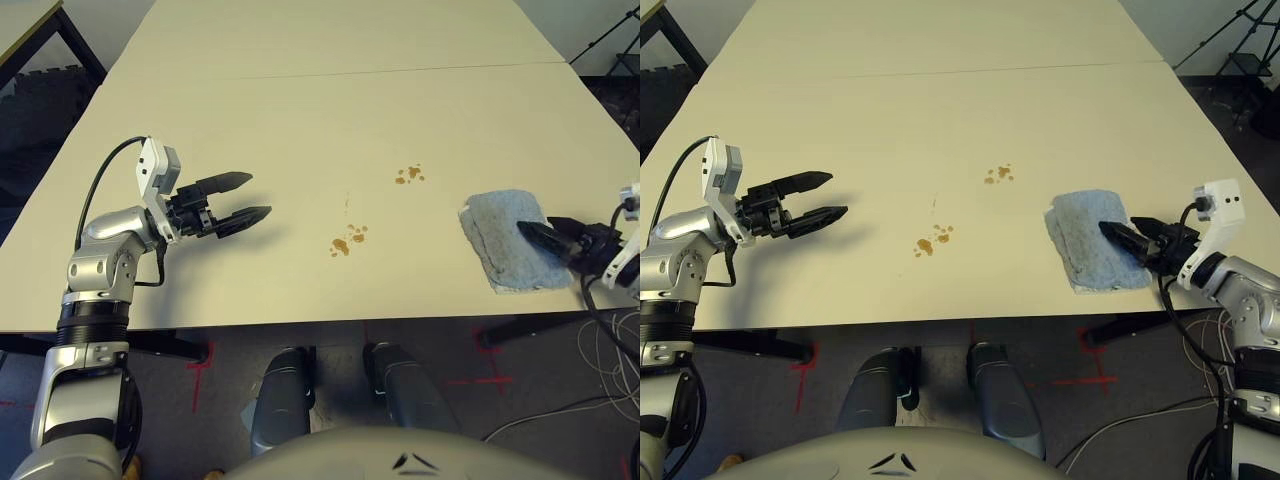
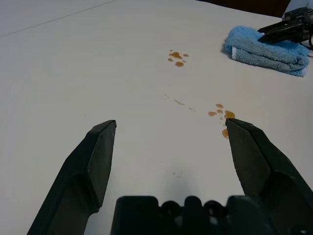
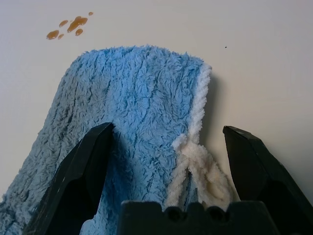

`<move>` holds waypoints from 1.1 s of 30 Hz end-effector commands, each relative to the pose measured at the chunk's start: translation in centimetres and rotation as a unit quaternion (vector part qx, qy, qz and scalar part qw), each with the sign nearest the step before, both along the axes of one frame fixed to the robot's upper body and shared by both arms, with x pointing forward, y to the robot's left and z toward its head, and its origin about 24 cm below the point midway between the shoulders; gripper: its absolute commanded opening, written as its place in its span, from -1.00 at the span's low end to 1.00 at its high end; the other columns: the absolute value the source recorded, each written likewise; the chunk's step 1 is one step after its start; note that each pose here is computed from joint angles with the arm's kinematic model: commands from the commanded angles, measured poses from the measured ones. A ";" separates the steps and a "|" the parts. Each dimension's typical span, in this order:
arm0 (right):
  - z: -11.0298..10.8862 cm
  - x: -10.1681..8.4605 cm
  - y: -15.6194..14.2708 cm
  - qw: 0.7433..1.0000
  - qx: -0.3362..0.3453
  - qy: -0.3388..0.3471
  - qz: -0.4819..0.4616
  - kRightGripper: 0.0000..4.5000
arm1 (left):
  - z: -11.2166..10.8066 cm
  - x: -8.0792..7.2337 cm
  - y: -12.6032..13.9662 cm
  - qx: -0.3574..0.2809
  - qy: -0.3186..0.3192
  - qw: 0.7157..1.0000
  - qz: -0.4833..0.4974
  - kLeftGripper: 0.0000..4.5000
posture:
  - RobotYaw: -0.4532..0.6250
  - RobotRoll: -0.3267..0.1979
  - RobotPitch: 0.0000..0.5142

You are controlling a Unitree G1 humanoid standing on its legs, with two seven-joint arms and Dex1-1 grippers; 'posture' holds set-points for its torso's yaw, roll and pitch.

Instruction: Wipe the water off the table with a rag.

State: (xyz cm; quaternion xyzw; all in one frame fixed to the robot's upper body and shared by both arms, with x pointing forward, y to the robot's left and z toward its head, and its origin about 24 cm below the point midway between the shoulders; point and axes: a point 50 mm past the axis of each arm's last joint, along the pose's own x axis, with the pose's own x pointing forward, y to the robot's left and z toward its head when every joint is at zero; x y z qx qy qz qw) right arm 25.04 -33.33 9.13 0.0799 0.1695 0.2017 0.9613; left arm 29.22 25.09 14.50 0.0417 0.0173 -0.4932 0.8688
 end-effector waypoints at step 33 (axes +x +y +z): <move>0.5 2.1 3.9 0.996 -0.034 -0.016 0.081 -0.93 | -0.3 0.1 0.2 0.010 0.004 1.000 0.006 1.00 | -0.43 0.25 -0.38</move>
